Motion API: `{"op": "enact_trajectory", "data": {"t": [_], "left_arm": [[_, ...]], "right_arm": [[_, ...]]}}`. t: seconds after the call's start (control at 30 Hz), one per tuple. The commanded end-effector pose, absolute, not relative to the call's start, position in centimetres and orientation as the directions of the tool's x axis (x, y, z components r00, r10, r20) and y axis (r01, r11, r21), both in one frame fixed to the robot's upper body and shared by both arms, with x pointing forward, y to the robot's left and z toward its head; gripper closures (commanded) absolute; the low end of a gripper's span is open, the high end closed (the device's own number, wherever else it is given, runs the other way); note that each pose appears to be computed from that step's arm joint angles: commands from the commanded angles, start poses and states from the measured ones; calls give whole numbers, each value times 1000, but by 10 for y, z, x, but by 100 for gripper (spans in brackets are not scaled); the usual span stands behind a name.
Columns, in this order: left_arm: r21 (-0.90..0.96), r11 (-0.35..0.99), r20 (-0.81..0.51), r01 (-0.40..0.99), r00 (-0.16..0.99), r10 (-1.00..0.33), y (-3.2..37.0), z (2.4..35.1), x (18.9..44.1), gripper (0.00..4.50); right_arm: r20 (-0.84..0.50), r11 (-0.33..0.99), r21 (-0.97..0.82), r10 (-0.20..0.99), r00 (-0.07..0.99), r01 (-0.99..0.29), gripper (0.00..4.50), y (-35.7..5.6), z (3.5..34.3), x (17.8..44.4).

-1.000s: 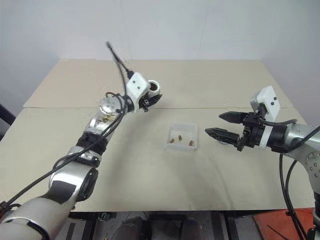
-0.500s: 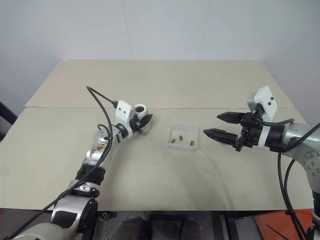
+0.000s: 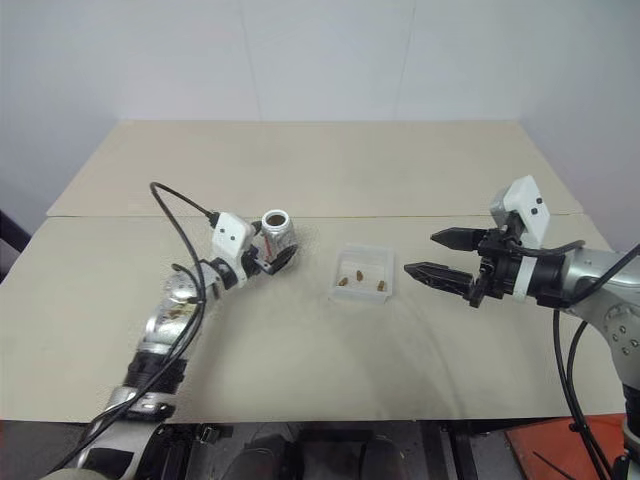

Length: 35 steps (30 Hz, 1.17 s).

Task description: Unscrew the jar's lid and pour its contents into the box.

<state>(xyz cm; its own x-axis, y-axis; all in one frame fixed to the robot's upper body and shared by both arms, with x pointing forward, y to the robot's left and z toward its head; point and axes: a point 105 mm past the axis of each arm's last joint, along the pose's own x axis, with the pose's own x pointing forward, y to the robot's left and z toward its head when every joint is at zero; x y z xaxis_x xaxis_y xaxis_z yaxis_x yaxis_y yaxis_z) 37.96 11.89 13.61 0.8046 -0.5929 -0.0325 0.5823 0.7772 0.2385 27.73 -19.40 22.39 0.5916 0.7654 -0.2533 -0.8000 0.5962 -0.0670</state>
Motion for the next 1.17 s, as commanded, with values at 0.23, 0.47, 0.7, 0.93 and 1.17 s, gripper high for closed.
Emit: {"op": "enact_trajectory", "data": {"t": [0.23, 0.47, 0.7, 0.93, 1.17], "left_arm": [[318, 593, -142, 740, 656, -741, 158, 180, 325, 1], [375, 470, -125, 799, 546, -829, 206, 250, 301, 1], [410, 389, -162, 825, 486, -859, 213, 258, 309, 1], [412, 376, -130, 830, 462, -878, 203, 252, 312, 1], [385, 394, -100, 835, 462, -881, 200, 249, 312, 1]], "right_arm": [[-238, 587, -115, 767, 596, -801, 0, -200, 229, 273], [-239, 592, -136, 759, 606, -795, 0, -214, 234, 269], [-274, 581, -176, 746, 606, -795, 0, -229, 238, 267], [-265, 595, -192, 734, 625, -780, 0, -237, 246, 265], [-260, 592, -225, 729, 633, -774, 0, -242, 237, 259]]}}
